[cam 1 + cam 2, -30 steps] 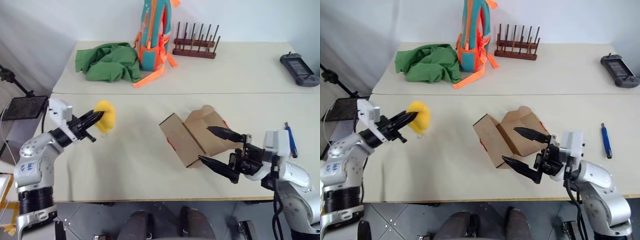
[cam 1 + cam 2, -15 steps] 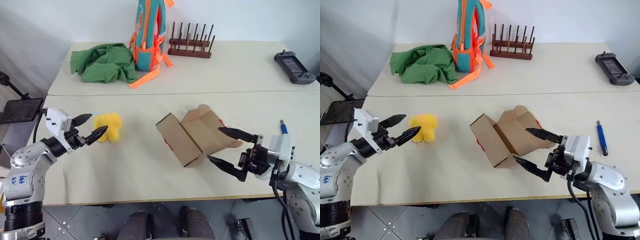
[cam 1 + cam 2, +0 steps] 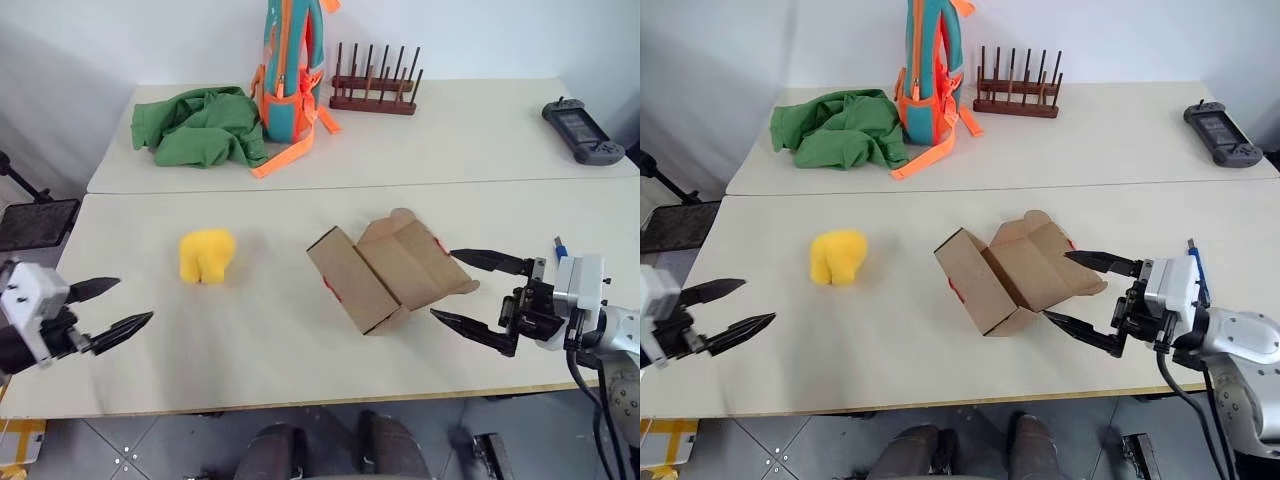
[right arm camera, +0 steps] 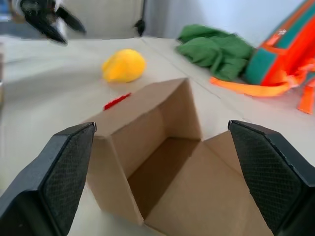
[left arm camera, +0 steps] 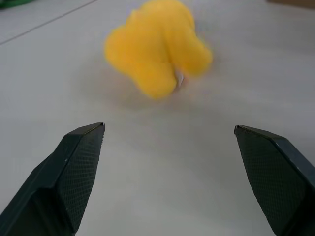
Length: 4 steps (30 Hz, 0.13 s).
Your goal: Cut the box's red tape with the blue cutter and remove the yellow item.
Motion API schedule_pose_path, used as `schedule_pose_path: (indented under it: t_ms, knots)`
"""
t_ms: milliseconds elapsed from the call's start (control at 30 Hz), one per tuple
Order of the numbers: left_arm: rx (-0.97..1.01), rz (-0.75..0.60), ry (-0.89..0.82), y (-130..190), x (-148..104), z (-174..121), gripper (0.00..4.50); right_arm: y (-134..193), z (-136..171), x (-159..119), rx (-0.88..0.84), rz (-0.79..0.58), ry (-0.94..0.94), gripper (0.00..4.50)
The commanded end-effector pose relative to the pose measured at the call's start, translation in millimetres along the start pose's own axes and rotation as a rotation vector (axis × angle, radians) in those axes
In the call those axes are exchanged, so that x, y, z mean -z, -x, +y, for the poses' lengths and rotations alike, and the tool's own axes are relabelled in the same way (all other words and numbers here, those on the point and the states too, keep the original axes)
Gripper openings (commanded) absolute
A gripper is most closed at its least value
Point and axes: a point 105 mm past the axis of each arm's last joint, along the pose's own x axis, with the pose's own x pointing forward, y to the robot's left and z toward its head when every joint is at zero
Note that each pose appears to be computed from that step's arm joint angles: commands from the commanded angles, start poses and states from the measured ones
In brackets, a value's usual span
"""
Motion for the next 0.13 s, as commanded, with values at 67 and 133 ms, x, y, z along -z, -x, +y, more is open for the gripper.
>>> schedule_pose_path:
  t_ms: [67,133]
  knots:
    - [-0.098,-0.053,-0.003,16.5,-5.9,-0.1,4.48,23.6,-29.7,-4.5,0.086,0.043,0.1,4.5]
    - [-0.113,-0.053,0.0,18.3,-4.1,-3.4,4.48,24.5,-32.1,-3.9,0.081,0.044,0.11,4.5]
